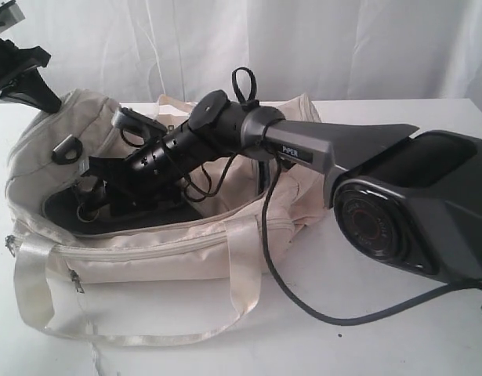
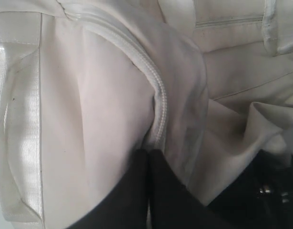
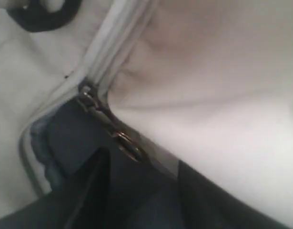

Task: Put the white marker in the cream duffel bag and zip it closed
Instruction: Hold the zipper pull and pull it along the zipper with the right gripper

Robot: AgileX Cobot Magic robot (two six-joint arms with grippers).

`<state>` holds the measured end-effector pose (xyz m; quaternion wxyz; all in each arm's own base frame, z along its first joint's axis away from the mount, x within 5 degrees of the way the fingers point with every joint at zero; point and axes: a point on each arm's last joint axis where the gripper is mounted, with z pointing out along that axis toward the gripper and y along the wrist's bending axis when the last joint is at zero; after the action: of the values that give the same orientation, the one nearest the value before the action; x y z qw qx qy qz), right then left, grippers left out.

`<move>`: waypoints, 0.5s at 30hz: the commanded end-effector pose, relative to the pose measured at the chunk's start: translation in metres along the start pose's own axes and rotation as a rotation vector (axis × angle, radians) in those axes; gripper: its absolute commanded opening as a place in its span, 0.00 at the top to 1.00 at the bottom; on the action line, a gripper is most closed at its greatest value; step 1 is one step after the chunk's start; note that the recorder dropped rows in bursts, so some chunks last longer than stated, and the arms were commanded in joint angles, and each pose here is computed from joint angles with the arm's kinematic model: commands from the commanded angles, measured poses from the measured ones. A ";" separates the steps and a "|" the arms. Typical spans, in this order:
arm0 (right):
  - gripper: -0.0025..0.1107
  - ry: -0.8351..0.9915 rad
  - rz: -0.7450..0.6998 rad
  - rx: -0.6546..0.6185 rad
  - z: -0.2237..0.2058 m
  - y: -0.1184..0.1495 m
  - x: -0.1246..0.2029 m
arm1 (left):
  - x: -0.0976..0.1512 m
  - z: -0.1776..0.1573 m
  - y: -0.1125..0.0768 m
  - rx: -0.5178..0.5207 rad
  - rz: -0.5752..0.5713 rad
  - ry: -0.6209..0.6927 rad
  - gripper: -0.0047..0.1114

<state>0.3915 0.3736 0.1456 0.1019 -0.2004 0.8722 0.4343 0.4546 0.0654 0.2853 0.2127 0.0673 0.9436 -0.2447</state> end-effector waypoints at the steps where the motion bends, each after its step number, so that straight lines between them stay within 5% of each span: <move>1: 0.59 -0.075 -0.040 0.017 0.014 0.000 -0.001 | 0.006 0.001 -0.006 0.067 -0.004 0.073 0.96; 6: 0.59 -0.122 -0.072 0.033 0.022 0.005 0.000 | 0.006 0.001 -0.006 0.067 -0.004 0.073 0.96; 15: 0.75 -0.146 -0.157 0.007 0.027 0.014 0.001 | 0.006 0.001 -0.006 0.067 -0.002 0.073 0.96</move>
<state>0.3879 0.3971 0.1397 0.1892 -0.2197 0.8530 0.4340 0.4547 0.0651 0.2855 0.2134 0.0669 0.9429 -0.2466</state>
